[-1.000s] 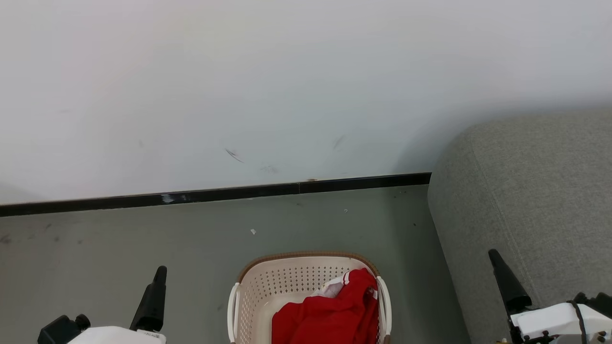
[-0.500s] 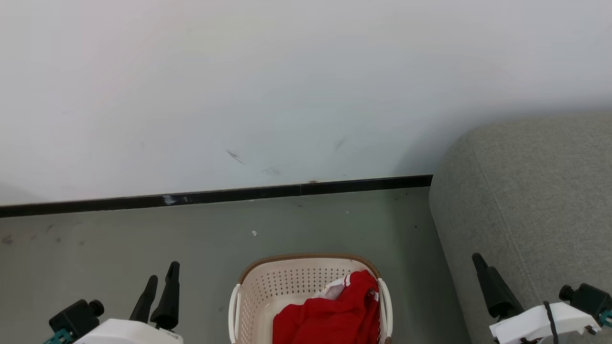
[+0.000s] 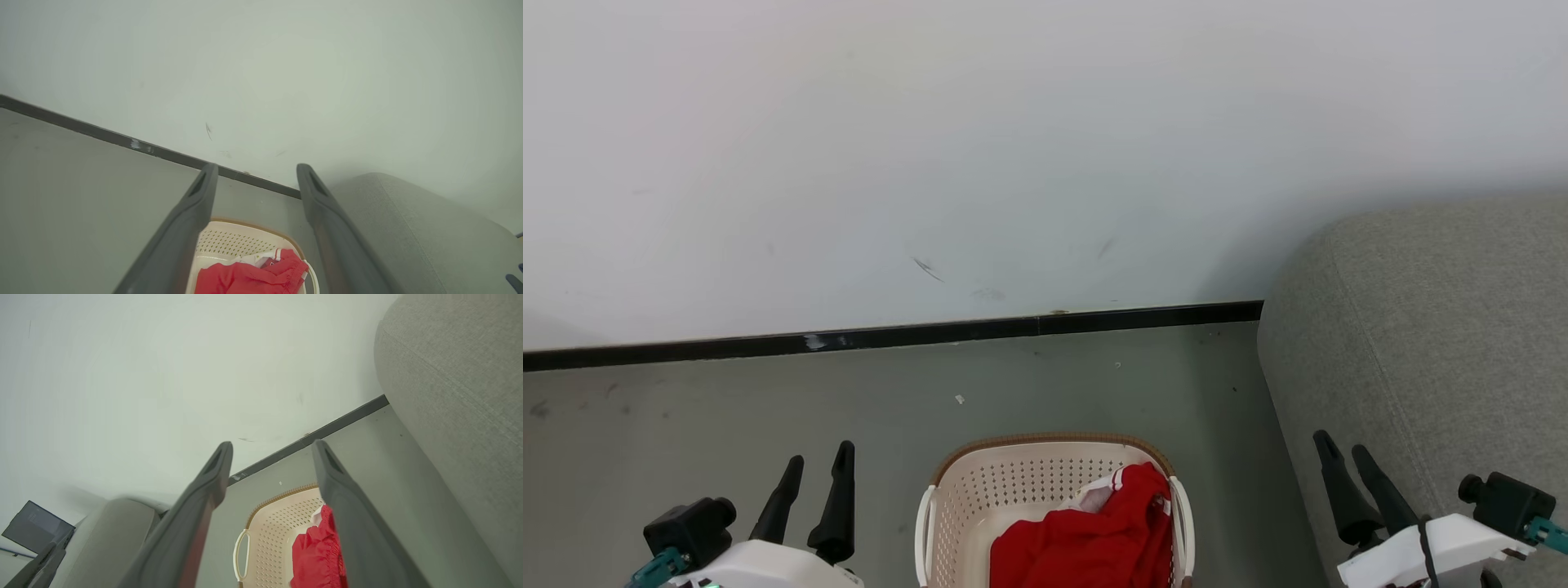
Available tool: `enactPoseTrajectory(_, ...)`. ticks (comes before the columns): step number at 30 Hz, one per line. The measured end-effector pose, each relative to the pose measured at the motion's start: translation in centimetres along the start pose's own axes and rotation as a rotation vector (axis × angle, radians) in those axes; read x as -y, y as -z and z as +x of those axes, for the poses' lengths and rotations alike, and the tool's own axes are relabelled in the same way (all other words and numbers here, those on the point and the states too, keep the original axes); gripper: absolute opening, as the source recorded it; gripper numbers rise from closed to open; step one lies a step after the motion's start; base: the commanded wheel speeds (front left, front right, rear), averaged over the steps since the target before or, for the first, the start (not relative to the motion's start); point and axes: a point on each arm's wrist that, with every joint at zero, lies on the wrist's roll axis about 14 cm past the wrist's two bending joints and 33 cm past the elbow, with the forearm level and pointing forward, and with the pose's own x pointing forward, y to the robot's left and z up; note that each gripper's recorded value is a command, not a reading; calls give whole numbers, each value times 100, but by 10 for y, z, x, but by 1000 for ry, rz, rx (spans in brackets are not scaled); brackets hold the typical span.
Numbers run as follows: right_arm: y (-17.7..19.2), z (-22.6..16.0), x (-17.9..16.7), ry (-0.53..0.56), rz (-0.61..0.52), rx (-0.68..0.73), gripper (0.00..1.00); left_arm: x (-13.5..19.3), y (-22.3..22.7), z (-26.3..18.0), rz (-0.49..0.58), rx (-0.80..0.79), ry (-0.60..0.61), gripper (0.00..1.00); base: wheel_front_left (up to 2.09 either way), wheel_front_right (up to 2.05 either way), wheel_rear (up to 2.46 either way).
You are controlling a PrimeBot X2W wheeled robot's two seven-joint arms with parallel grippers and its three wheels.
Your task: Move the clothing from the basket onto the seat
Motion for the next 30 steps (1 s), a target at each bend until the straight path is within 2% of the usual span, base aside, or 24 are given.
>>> enactPoseTrajectory(20, -7, -4, -16, -63, -281, 43, 100, 14, -10, -3, 266, 79, 25, 100, 0, 0, 0)
enactPoseTrajectory(30, -6, -3, -27, -105, -400, 56, 100, 21, -13, -4, 356, 114, 40, 100, 0, 0, 0)
